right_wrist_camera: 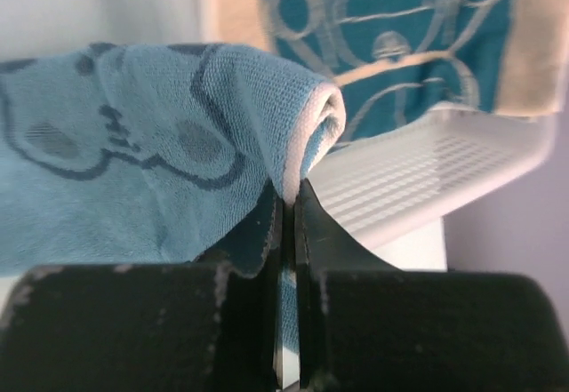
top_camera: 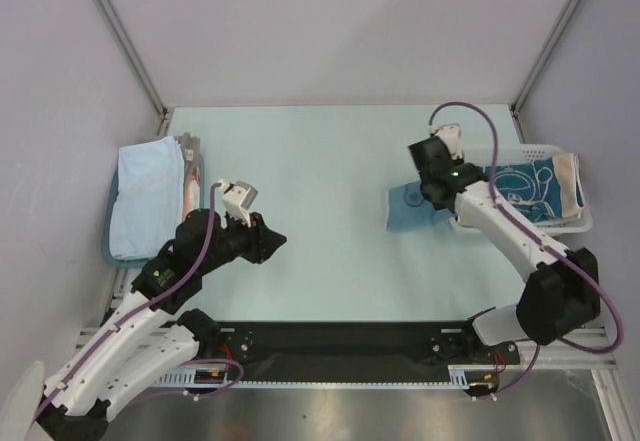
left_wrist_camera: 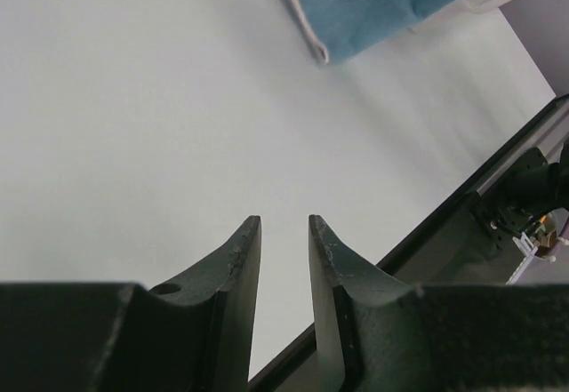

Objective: Fold and stack the towels
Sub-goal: Neatly place the folded towel into the bin

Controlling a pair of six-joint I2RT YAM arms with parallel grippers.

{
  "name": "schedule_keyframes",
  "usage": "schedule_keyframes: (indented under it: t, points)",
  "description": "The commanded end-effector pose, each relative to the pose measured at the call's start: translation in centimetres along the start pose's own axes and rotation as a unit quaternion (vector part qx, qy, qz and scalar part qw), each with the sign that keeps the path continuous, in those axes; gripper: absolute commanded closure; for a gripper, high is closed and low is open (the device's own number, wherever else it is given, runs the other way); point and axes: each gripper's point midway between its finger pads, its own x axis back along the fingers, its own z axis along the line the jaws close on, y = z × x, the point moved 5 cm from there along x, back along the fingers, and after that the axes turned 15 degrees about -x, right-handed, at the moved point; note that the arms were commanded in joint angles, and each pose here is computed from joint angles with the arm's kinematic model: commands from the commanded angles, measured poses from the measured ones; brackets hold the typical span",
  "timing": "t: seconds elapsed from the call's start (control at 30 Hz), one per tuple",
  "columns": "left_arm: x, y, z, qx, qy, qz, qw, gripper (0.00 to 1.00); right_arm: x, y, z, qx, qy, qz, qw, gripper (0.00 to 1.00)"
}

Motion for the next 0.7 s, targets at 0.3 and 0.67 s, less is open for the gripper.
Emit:
schedule_keyframes:
  t: [0.3,0.67]
  points:
    - [-0.1,-0.6,-0.7,-0.024,-0.036,0.007,0.999,0.67,-2.1,4.5,-11.5,-0.098,-0.001,-0.04,0.994,1.0]
    - [0.5,-0.6,-0.8,-0.027,-0.031,-0.01,0.999,0.67,-6.8,4.4,-16.2,-0.183,-0.04,-0.076,0.979,1.0]
